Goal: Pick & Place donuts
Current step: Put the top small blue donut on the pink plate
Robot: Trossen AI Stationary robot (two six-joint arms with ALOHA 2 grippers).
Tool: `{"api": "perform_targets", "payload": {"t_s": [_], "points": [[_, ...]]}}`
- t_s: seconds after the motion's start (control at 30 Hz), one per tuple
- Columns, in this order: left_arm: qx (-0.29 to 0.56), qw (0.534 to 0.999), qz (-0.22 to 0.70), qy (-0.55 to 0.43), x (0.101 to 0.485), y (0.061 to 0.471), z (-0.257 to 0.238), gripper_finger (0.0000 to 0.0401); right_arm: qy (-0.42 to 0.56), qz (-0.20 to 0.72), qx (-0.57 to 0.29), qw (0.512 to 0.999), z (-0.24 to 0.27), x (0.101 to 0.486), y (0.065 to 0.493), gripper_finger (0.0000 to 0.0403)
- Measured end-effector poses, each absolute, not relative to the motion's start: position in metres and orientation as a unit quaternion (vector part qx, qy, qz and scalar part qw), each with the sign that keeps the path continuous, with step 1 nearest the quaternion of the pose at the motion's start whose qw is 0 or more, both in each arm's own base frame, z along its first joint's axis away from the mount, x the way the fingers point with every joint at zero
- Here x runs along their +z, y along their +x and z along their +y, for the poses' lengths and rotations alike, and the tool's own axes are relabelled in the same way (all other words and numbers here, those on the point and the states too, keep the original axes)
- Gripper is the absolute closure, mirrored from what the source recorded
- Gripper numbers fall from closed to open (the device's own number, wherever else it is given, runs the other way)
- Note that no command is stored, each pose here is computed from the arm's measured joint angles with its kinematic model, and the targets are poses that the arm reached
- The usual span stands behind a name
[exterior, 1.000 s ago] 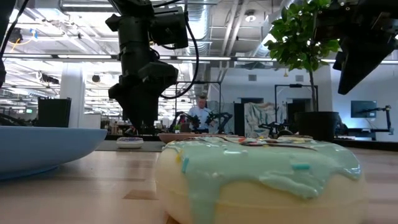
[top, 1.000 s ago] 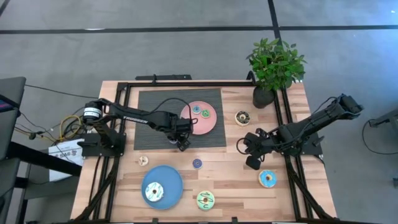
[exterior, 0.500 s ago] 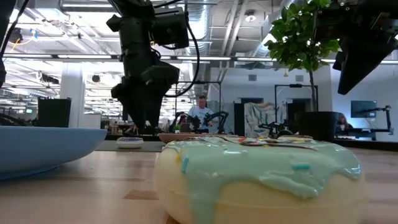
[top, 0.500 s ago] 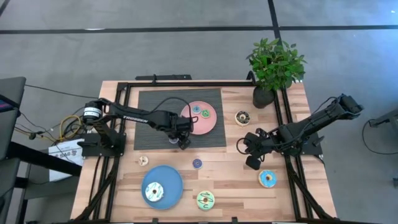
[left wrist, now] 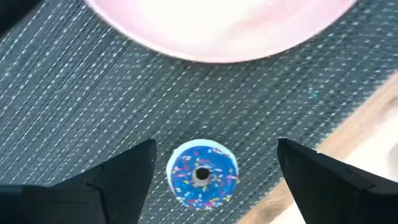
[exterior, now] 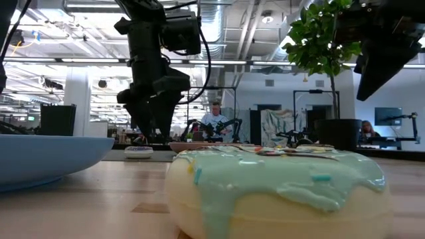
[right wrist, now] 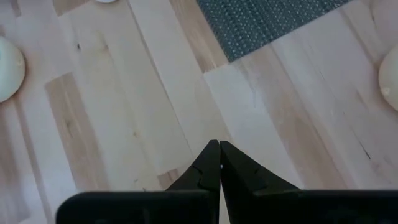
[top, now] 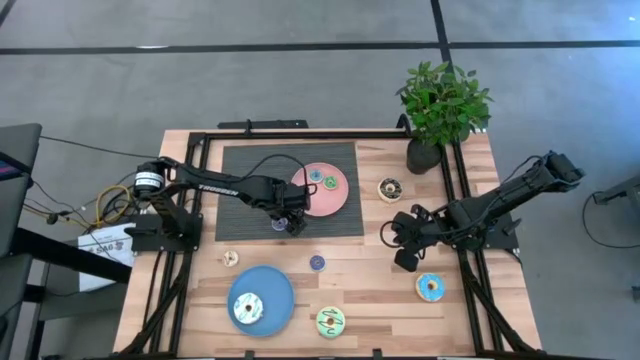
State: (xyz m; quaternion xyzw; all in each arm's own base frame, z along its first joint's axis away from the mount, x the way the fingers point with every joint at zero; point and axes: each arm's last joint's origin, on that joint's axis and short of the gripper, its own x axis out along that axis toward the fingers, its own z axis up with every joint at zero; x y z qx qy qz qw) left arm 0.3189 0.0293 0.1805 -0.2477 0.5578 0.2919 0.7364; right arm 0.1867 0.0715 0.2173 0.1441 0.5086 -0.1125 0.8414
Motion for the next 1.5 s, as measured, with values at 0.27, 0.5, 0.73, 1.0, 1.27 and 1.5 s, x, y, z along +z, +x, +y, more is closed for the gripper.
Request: {"api": "perform_targets", "payload": {"t_s": [0.27, 0.5, 0.73, 1.0, 1.27, 1.5], "points": [[0.283, 0.739, 0.564, -0.237, 0.18, 0.319, 0.028, 0.0072, 0.144, 0.508, -0.113, 0.842, 0.071, 0.217, 0.187, 0.0402], [0.286, 0.715, 0.584, -0.258, 0.172, 0.311, 0.028, 0.0072, 0.147, 0.502, -0.111, 0.845, 0.072, 0.218, 0.188, 0.0402], [0.292, 0.701, 0.594, -0.265, 0.161, 0.304, 0.027, 0.0072, 0.147, 0.491, -0.114, 0.851, 0.072, 0.219, 0.19, 0.0402], [0.298, 0.706, 0.583, -0.27, 0.158, 0.304, 0.027, 0.0072, 0.147, 0.491, -0.114, 0.851, 0.072, 0.219, 0.19, 0.0402], [0.284, 0.714, 0.573, -0.284, 0.158, 0.307, 0.026, 0.0072, 0.149, 0.488, -0.112, 0.852, 0.073, 0.219, 0.19, 0.0402], [0.296, 0.703, 0.58, -0.287, 0.153, 0.307, 0.027, 0.0072, 0.149, 0.488, -0.112, 0.853, 0.073, 0.219, 0.19, 0.0402]]}}
